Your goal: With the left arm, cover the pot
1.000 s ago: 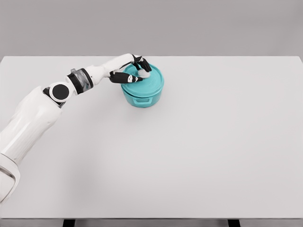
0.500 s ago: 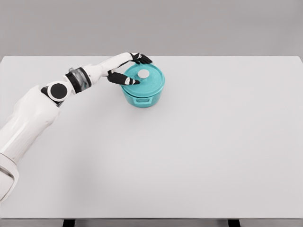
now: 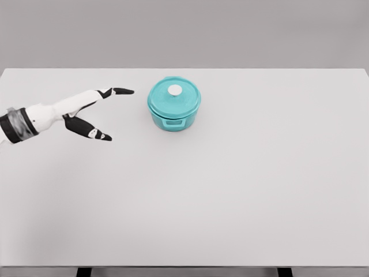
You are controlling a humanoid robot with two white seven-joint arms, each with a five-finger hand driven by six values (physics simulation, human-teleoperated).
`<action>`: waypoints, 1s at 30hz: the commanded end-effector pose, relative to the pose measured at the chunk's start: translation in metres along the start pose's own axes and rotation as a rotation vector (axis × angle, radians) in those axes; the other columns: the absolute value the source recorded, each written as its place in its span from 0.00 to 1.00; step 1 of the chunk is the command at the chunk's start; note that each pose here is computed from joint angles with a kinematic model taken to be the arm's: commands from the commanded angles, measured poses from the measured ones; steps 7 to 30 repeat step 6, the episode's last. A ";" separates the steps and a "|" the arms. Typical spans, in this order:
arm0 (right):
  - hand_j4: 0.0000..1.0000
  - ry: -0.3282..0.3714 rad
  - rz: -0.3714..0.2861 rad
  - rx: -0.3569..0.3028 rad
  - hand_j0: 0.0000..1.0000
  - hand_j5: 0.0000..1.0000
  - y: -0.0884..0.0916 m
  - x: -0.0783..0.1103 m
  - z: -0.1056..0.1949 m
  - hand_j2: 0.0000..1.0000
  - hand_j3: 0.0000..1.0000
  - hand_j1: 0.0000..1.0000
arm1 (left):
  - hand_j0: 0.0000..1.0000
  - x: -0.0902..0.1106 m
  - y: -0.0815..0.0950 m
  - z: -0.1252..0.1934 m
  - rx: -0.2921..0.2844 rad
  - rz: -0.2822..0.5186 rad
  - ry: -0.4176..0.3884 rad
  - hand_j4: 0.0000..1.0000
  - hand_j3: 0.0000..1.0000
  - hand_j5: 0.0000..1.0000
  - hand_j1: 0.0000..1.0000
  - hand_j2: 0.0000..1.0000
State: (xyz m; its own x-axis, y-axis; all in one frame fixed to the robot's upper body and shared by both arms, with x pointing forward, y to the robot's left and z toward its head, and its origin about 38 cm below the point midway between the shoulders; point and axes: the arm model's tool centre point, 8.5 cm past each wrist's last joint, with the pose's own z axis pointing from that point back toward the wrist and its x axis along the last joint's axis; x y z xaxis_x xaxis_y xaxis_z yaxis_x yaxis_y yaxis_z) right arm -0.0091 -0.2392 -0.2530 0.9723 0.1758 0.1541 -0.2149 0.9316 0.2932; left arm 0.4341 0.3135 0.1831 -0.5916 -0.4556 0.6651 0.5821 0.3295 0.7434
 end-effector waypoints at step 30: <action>1.00 -0.001 0.000 0.000 1.00 1.00 0.000 0.000 0.000 1.00 1.00 1.00 | 1.00 -0.008 0.036 0.085 0.027 -0.060 0.163 1.00 1.00 1.00 1.00 1.00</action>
